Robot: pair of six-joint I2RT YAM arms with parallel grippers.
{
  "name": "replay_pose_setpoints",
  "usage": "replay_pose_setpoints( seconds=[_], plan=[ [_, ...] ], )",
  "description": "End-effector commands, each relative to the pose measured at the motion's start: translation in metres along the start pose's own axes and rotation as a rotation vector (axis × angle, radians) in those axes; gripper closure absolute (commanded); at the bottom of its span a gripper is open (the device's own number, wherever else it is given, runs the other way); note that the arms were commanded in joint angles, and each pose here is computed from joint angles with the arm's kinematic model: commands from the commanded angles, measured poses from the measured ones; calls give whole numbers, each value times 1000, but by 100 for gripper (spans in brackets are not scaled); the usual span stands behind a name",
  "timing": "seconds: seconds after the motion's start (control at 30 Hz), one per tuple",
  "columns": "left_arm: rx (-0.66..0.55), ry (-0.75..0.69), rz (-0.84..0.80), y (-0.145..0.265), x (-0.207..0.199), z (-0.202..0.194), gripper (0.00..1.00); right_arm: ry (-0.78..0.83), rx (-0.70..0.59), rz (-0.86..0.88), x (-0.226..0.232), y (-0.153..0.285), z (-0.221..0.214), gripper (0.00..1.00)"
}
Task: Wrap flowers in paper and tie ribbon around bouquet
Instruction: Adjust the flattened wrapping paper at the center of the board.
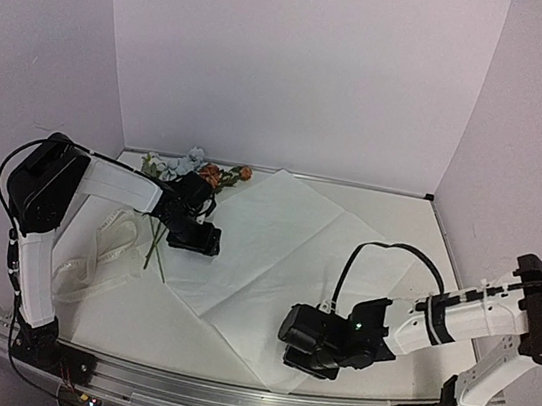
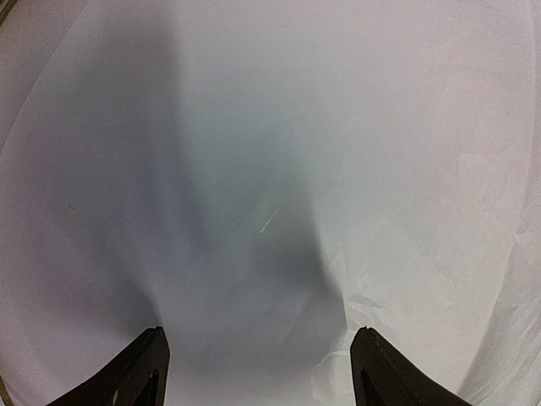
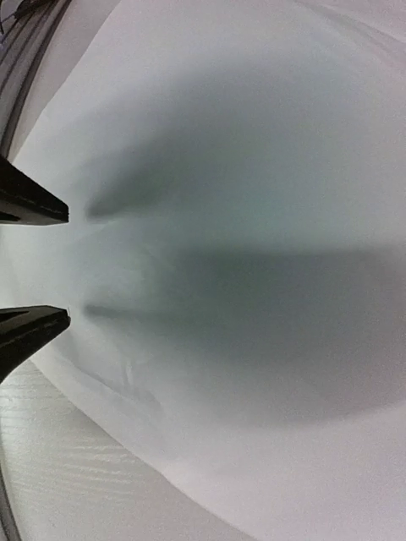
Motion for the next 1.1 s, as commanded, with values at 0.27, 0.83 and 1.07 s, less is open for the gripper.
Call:
replay_pose_setpoints(
  seconds=[0.27,0.83,1.07],
  plan=[
    [-124,14,-13,61,-9,34,18,317,-110,33,-2,74,54,24],
    [-75,373,295,82,112,11,13,334,115,79,24,27,123,5],
    [-28,383,310,54,131,21,15,336,114,15,18,5,134,9]
  ],
)
Point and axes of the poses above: each gripper's point midway between its finger pads, its own y axis back along the fingers, its own x axis along the line the jaws close on, z = x × y, the point moved 3 cm from there along y, back along the fingers, and after that the axes turned 12 degrees about -y, right-handed, at the moved point
